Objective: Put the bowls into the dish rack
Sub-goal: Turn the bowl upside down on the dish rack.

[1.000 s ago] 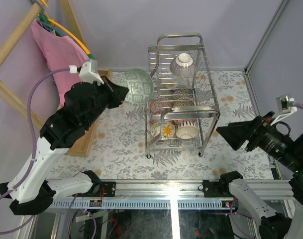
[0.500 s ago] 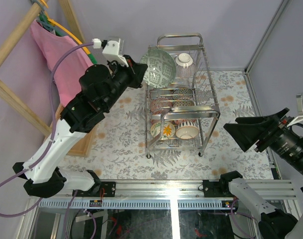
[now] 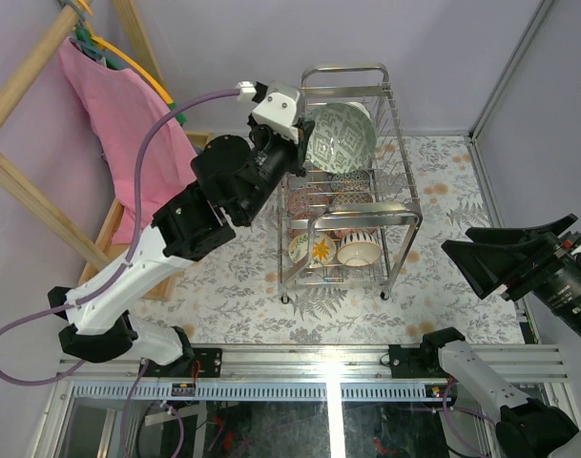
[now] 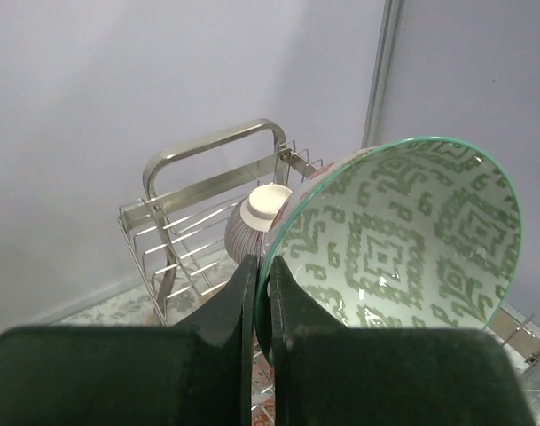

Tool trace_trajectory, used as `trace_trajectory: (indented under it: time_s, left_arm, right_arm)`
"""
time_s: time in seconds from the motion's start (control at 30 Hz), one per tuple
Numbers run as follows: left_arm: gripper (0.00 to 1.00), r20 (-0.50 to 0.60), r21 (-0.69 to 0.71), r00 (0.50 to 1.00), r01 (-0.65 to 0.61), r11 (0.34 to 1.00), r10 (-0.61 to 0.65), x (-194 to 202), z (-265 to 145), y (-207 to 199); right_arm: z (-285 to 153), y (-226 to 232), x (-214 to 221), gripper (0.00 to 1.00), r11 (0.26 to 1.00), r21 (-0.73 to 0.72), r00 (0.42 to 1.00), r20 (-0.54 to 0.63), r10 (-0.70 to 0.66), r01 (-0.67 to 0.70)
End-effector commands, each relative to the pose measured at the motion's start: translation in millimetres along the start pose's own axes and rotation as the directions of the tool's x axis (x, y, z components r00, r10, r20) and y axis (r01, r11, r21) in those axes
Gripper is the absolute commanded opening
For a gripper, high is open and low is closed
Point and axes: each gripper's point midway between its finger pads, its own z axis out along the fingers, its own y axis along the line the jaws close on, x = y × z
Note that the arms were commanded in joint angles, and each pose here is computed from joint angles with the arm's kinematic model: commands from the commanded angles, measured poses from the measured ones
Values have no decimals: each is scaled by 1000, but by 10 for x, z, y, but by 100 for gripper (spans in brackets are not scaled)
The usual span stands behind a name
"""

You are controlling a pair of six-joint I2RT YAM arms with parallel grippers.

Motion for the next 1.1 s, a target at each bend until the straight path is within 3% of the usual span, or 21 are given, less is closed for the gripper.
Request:
trace_trajectory:
  time_s: [0.0, 0.57, 0.9, 1.07]
  left_arm:
    - [0, 171, -82, 985, -27, 996, 41, -561, -62, 50]
    - [0, 123, -245, 916, -344, 906, 381, -568, -36, -270]
    - [0, 68, -316, 830, -508, 801, 553, -426, 114, -378]
    - [0, 35, -348, 760, -599, 721, 649, -379, 204, -422]
  right_arm:
    - [19, -14, 27, 81, 1000, 2, 999, -32, -7, 7]
    - [-220, -62, 43, 82, 1000, 27, 1000, -4, -6, 6]
    - [-334, -120, 55, 82, 999, 48, 1000, 13, 6, -7]
    - [-381, -148, 53, 82, 999, 53, 1000, 18, 8, -9]
